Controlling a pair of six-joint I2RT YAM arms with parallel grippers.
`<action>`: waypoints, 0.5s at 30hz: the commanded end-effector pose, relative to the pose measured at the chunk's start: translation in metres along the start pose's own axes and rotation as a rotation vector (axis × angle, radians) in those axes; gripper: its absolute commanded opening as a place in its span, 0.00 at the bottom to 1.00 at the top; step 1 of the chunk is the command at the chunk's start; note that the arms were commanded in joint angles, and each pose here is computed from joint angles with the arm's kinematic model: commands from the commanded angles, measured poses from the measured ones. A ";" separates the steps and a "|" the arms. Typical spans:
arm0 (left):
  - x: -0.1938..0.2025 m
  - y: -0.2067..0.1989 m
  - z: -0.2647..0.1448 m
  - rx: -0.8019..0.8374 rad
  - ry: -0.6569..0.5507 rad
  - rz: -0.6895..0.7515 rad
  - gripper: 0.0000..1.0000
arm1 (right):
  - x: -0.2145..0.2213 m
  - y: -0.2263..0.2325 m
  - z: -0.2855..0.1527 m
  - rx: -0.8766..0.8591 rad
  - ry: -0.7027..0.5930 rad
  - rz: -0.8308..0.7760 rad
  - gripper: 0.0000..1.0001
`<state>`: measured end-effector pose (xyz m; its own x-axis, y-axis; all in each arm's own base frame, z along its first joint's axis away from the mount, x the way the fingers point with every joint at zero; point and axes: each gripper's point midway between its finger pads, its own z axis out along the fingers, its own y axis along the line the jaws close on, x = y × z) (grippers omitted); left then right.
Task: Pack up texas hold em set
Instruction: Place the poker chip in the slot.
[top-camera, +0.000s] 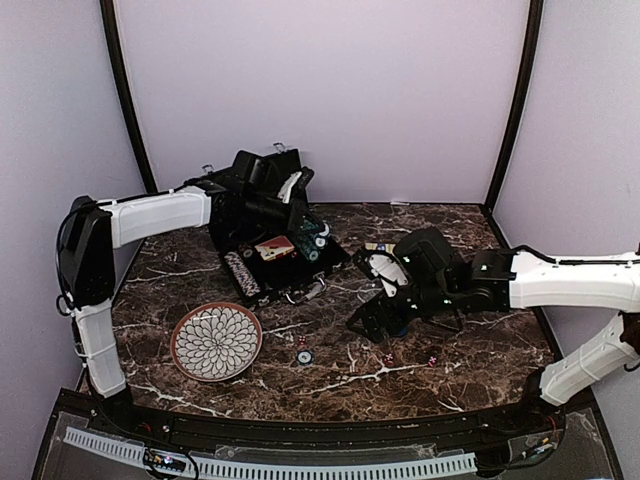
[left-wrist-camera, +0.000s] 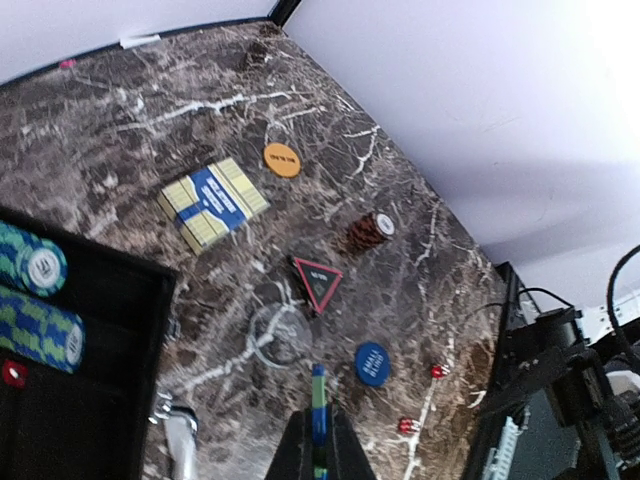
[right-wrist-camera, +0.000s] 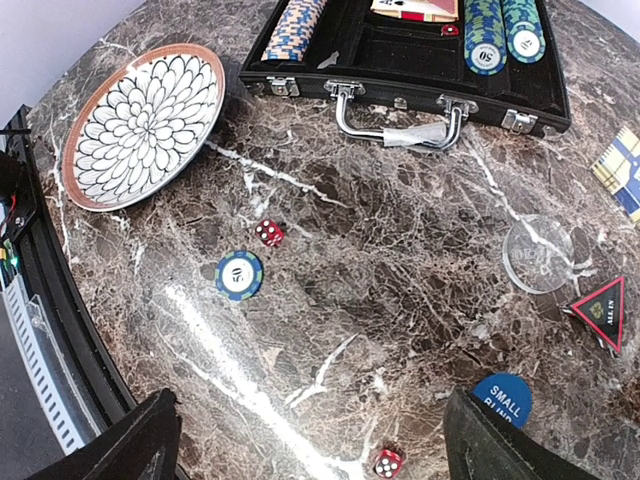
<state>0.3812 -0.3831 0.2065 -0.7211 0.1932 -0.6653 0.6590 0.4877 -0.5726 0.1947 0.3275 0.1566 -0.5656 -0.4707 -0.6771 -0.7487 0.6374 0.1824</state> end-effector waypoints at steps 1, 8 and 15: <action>-0.004 0.038 0.005 -0.158 0.079 0.135 0.00 | -0.002 -0.002 0.000 -0.009 -0.028 0.010 0.92; -0.020 0.065 0.021 -0.232 0.121 0.354 0.00 | 0.002 -0.005 0.003 -0.015 -0.018 0.013 0.92; -0.013 0.104 0.040 -0.328 0.184 0.443 0.00 | 0.010 -0.007 0.009 -0.017 0.011 0.020 0.92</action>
<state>0.4575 -0.3795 0.1454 -0.4948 0.4901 -0.7176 0.8055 0.5686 -0.1671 0.1948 0.3212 0.1440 -0.5842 -0.4749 -0.6582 -0.7421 0.6409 0.1964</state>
